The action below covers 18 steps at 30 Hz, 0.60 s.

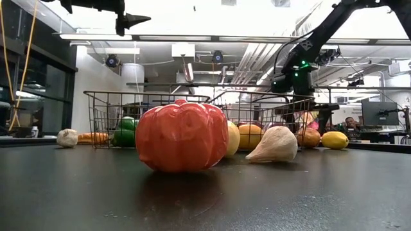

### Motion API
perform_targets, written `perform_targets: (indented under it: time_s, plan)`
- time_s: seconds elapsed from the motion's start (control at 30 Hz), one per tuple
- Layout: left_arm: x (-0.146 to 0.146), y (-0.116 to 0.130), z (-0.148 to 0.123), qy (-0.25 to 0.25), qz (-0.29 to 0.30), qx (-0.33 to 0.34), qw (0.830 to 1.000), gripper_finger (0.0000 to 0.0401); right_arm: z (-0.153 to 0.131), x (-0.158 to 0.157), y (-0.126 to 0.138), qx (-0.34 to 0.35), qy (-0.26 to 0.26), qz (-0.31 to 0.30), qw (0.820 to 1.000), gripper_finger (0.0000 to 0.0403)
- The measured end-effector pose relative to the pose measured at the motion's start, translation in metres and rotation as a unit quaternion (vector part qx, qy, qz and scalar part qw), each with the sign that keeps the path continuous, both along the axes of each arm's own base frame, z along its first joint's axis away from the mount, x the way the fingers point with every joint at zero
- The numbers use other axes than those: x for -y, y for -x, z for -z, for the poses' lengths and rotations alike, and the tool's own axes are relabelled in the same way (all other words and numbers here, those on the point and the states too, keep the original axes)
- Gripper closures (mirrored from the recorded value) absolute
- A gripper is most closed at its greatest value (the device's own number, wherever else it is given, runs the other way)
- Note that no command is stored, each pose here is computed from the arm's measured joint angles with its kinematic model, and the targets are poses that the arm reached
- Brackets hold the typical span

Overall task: Sort produce into baskets
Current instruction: Put the yellow potato into the left wire basket

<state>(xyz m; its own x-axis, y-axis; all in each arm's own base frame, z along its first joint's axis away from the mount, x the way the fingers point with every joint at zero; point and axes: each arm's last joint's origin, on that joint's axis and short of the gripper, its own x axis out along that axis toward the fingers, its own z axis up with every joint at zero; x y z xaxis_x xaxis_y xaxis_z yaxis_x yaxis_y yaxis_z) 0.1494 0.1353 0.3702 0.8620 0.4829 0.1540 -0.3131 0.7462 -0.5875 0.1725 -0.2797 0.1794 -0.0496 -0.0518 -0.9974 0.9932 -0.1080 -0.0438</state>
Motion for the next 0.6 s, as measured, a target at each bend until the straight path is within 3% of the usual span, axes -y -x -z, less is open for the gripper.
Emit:
perform_targets:
  time_s: [0.3,0.6]
  plan:
    - [0.0,0.0,0.0,-0.019,-0.003,-0.01,1.0,0.0103,-0.001,-0.006,-0.013,-0.038,0.046,0.023,0.998,0.0038]
    - [0.0,0.0,0.0,-0.02,-0.004,-0.011,1.0,0.0103,-0.001,-0.005,-0.009,-0.042,0.043,0.038,0.997,0.0038]
